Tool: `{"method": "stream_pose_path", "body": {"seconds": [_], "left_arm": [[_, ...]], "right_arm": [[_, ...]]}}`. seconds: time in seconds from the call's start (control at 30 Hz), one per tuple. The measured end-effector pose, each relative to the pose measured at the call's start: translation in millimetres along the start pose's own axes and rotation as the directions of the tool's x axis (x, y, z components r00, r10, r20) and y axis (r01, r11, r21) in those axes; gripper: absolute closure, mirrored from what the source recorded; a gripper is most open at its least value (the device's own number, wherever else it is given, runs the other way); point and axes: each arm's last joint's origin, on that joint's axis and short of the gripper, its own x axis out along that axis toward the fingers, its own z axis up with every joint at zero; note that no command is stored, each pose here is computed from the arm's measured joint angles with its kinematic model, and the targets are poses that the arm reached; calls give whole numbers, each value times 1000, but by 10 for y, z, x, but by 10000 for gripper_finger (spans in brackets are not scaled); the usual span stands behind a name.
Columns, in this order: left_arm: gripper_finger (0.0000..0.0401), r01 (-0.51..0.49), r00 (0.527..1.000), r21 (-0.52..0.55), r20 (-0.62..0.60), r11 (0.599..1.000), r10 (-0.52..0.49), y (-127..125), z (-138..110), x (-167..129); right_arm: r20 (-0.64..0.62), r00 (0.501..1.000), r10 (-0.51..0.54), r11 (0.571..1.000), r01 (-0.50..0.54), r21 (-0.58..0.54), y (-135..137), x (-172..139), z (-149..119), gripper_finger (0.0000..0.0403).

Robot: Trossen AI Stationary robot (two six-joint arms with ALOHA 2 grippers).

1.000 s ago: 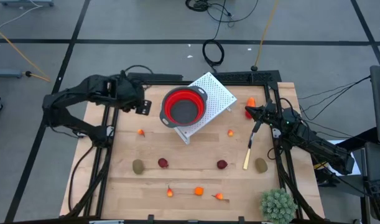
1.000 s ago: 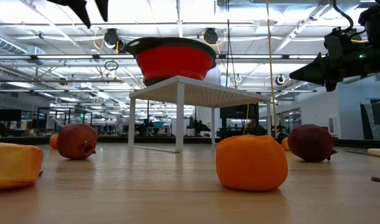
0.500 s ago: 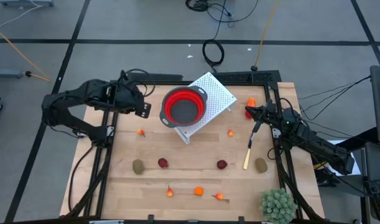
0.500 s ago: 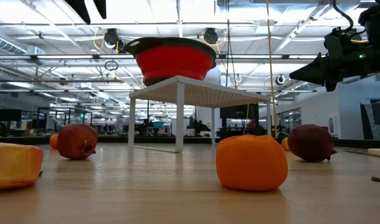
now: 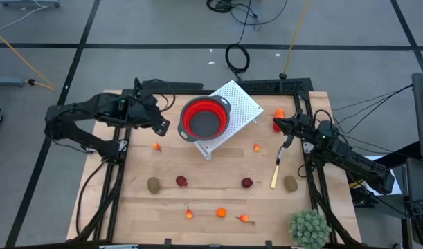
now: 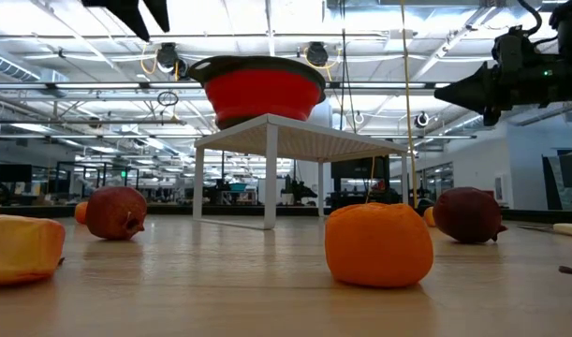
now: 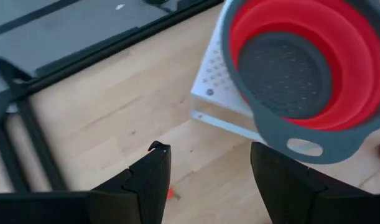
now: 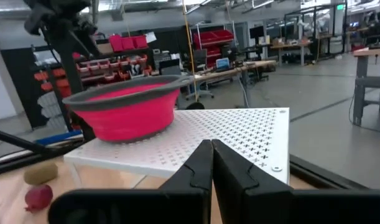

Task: Pick & Place Fruit
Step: Put the mango into the red strainer bowl on the shelf

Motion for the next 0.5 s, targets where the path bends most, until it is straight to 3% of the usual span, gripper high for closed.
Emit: {"method": "stream_pose_path", "body": {"seconds": [0.2,0.5], "left_arm": [[183,84,996,-35,17,996,-84,112,-263,275],[183,233,968,-94,114,968,-222,342,-697,559]], "right_arm": [[-10,1000,-9,997,9,75,-5,8,-9,403],[-45,996,-79,992,83,93,-10,75,106,403]]}}
